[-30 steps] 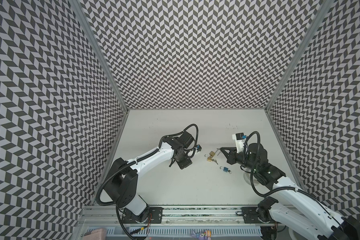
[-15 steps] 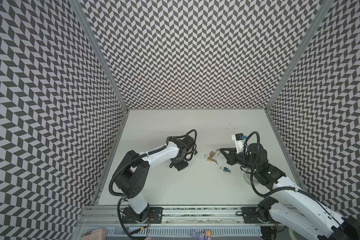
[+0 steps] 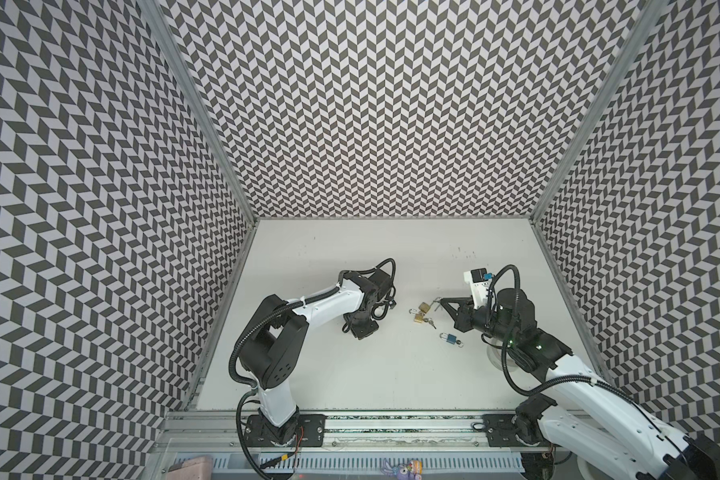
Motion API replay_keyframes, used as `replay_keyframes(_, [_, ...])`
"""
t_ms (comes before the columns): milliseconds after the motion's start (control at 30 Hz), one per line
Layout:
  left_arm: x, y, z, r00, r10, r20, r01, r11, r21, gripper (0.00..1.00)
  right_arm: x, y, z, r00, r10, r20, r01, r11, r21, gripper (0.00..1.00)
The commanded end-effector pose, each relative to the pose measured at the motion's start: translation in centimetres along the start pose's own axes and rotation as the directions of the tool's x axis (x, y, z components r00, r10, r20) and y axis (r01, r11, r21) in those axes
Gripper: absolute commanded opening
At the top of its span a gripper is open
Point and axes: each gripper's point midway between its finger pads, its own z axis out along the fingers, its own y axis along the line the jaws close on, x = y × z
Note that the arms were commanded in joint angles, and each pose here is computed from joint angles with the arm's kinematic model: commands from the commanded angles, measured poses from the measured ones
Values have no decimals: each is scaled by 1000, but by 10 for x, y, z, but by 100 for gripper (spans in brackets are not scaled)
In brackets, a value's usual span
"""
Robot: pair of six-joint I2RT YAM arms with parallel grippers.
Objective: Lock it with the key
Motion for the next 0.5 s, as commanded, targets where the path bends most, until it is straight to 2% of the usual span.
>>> replay_keyframes(0, [-1,5,-8,1000,1,1,-1,1000,-17,30,-8,3,-3,999,-2,43,3,1000,-14,0])
replay_keyframes(200, [2,18,-15,1000,-27,15,28,997,-71,32,-8,5,-1,999,2,35,-1,1000,-28,0])
replay_keyframes(267, [9,38,-15,996,-92,2,92,988,-123,31,-7,6,0,1000,1,29,0,999,-33,0])
replay_keyframes(367, [1,61,-28,984,-166,62,173,974,-145,28,-7,7,1,1000,-2,22,3,999,-39,0])
replay_keyframes(467, [-9,72,-41,974,-185,133,207,962,-179,27,-5,6,2,1000,-1,16,2,999,-36,0])
